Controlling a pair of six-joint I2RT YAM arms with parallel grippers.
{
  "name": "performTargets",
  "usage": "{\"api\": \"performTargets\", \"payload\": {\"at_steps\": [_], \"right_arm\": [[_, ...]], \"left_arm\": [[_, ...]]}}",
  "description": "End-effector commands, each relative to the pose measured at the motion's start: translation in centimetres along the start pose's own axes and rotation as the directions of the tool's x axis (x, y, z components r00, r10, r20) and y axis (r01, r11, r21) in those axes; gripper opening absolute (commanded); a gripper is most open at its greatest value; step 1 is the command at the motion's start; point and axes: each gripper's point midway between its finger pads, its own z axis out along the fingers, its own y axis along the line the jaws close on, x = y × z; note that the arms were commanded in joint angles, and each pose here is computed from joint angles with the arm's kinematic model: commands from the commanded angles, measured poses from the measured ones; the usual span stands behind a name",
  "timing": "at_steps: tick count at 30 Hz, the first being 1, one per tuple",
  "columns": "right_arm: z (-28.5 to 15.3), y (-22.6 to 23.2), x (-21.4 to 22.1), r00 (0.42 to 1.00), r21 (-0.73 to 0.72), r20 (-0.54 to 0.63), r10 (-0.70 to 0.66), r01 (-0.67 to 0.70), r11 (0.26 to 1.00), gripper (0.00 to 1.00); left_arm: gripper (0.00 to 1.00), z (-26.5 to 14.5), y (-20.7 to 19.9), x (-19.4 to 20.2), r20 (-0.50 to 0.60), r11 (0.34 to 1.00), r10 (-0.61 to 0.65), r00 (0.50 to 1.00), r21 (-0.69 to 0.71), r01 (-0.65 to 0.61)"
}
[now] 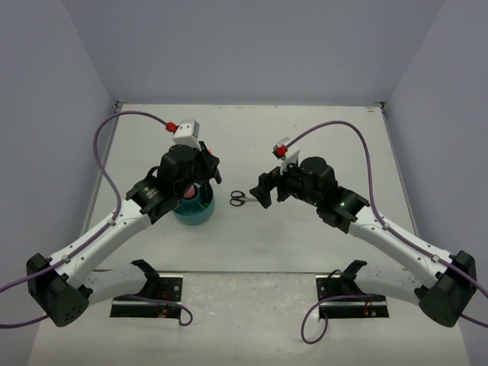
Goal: Sort the stationery into containers
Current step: Place the pen in the storage box.
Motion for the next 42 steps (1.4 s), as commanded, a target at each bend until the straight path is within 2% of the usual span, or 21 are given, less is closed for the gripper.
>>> {"api": "performTargets", "payload": {"at_steps": [1,6,14,23,27,30,32,35,39,42], "right_arm": [[-1.0,-2.1,-1.2,0.994,0.128,0.104,0.042,-0.056,0.99,0.99],[-1.5,-3.2,-0.2,0.991,0.189,0.111,0.076,-0.096,0.977,0.99],[-1.8,-2.6,0.2,0.993,0.152,0.103,0.054,-0.07,0.986,0.99],[-1.6,-1.6,0.4,0.994,0.088,0.101,0.045,-0.054,0.995,0.99],[-1.6,-1.2,0.3,0.994,0.066,0.098,0.04,-0.047,0.997,0.99],[-1.5,-1.1,0.3,0.994,0.06,0.097,0.041,-0.047,0.997,0.99],[-1.4,-1.0,0.4,0.995,0.057,0.094,0.042,-0.047,0.997,0.99],[-1.1,-1.1,0.6,0.995,0.061,0.084,0.046,-0.051,0.997,0.99],[-0.7,-1.4,0.7,0.995,0.072,0.084,0.051,-0.057,0.996,0.99],[-0.3,-0.7,1.6,0.998,0.021,0.064,0.018,-0.02,1.0,0.99]], "left_arm": [[0.0,0.5,5.8,0.9,-0.022,0.95,0.134,0.991,-0.282,-0.135],[0.0,1.6,7.6,3.0,-0.076,0.919,0.162,0.984,-0.352,-0.179],[0.0,1.8,7.8,5.4,-0.108,0.917,0.176,0.978,-0.344,-0.203],[0.0,2.2,8.3,7.2,-0.093,0.923,0.199,0.975,-0.317,-0.219],[0.14,2.0,8.1,7.3,-0.093,0.928,0.198,0.976,-0.304,-0.217],[0.35,1.9,7.7,7.1,-0.088,0.933,0.195,0.977,-0.289,-0.212],[0.45,1.7,7.2,6.8,-0.08,0.941,0.189,0.979,-0.269,-0.204],[0.49,1.4,6.4,6.4,-0.068,0.952,0.18,0.981,-0.24,-0.192],[0.49,0.5,4.7,5.1,-0.036,0.972,0.156,0.987,-0.175,-0.159],[0.53,-0.7,3.0,4.1,-0.015,0.985,0.132,0.991,-0.108,-0.133]]}}
